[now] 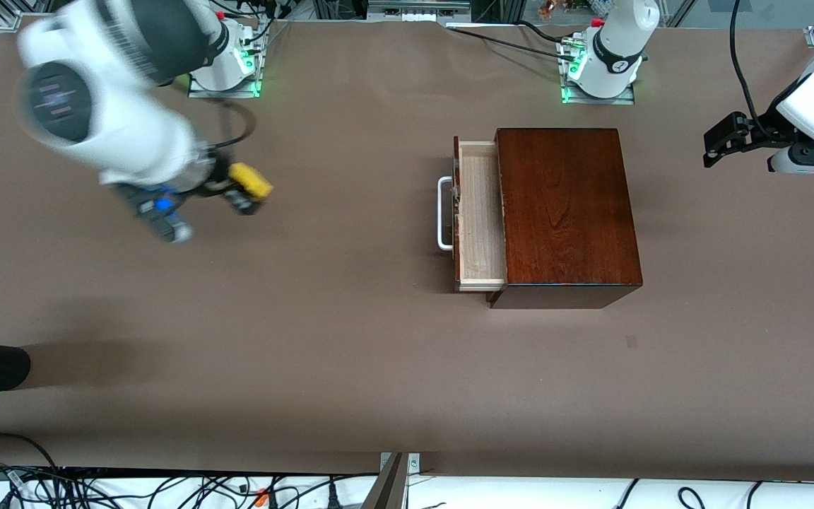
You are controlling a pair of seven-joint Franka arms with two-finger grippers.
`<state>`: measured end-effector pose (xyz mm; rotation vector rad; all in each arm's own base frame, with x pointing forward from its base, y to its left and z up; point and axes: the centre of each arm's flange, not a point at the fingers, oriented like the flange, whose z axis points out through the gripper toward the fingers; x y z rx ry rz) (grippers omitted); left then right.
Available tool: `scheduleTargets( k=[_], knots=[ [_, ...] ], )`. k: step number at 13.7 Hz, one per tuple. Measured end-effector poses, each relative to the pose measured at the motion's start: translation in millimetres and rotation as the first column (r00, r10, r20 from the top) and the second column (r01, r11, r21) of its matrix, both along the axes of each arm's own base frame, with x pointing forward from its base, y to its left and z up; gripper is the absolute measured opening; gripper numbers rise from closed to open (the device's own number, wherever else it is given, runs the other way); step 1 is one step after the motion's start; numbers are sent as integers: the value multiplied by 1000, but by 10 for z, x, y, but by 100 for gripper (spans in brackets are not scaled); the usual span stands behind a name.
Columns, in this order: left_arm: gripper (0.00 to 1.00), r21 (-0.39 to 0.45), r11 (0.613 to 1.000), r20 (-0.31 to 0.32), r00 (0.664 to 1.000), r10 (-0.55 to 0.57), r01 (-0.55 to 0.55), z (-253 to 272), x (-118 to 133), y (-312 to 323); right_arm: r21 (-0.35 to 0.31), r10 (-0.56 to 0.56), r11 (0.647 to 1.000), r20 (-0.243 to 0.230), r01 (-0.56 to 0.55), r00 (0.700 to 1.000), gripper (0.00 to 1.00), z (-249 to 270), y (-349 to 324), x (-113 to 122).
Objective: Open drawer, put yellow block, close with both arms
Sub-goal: 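Carry the yellow cube with the right gripper over the open drawer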
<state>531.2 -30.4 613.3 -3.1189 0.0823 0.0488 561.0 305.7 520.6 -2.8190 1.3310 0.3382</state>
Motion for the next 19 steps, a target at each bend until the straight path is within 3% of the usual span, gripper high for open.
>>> scheduleTargets(
  k=[2, 4, 8, 13, 19],
  knots=[
    [100, 0, 1000, 0, 1000, 0, 0, 0, 0, 0, -23, -168, 985, -5, 168, 986, 55, -193, 685, -255],
    [100, 0, 1000, 0, 1000, 0, 0, 0, 0, 0, -31, -309, 951, -6, 308, 951, 55, -444, 1258, -475],
    [100, 0, 1000, 1, 1000, 0, 0, 1, 1, 0, -63, -478, 876, 14, 478, 878, 55, -761, 2196, -920],
    [100, 0, 1000, 1, 1000, 0, 0, 1, 1, 0, -42, -600, 799, 12, 600, 800, 55, -1135, 3000, -1213],
    [100, 0, 1000, 1, 1000, 0, 0, 1, 1, 0, -19, -625, 781, 14, 625, 781, 55, -1491, 3371, -1458]
  ],
)
